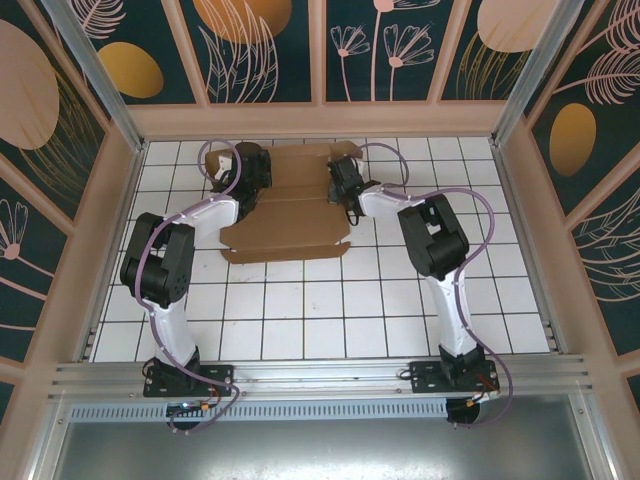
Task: Fold the paper box
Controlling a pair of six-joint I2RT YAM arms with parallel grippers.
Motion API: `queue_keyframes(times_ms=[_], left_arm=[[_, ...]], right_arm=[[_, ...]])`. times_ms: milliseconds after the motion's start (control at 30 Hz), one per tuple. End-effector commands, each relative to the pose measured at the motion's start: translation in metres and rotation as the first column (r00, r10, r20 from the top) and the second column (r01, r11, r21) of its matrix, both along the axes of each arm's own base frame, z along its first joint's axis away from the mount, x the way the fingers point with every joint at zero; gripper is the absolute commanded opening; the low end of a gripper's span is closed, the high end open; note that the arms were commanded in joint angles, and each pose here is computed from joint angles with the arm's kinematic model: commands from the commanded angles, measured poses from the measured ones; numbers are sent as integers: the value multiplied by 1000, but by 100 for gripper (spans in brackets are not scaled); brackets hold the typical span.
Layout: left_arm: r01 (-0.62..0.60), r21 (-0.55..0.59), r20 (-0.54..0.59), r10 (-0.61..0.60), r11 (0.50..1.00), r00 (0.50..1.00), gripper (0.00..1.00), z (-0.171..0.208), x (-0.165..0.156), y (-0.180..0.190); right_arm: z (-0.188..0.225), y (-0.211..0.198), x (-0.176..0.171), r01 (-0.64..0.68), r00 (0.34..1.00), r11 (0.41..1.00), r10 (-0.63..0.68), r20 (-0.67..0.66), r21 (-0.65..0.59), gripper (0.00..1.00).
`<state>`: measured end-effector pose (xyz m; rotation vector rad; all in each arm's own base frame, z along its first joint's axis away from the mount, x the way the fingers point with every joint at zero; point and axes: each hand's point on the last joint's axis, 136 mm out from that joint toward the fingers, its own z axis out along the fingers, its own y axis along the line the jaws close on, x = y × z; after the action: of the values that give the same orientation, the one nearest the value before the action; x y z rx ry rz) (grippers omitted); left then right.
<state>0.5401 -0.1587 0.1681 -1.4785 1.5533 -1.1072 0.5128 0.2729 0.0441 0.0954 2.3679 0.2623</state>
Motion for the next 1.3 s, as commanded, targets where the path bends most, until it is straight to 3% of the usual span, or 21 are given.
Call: queue_keyframes(times_ms=[0,167,300,400,533,700,900,1100,1267], left_arm=[[14,85,-208,4,996,978,0,-67,-20,13],[17,83,-210,1,996,978,0,-66,-22,13],[18,93,-208,1,995,978,0,-63,-24,15],[34,87,-219,-14,996,976,0,-65,-26,12],[50,79,-230,-30,996,973,0,-65,-23,8],[51,84,-224,-31,995,974,0,-58,-15,6],[59,66,-207,-44,996,977,0,-49,-9,2],[70,28,-202,-63,997,977,0,-45,0,-5],[91,-7,-200,-91,996,976,0,-42,12,-14]], right_arm=[[17,33,-2,-107,992,992,103,68,61,13],[22,44,-6,-216,975,973,211,77,77,18],[87,46,-39,-429,883,895,386,266,126,25],[144,12,-58,-491,804,865,406,436,101,25],[176,-46,-47,-419,779,907,333,532,46,19],[158,-97,-14,-371,778,929,320,542,-16,22],[112,-118,32,-396,772,897,442,457,-197,29],[80,-93,50,-551,686,798,600,410,-246,41],[73,-74,55,-627,612,742,657,440,-236,44]])
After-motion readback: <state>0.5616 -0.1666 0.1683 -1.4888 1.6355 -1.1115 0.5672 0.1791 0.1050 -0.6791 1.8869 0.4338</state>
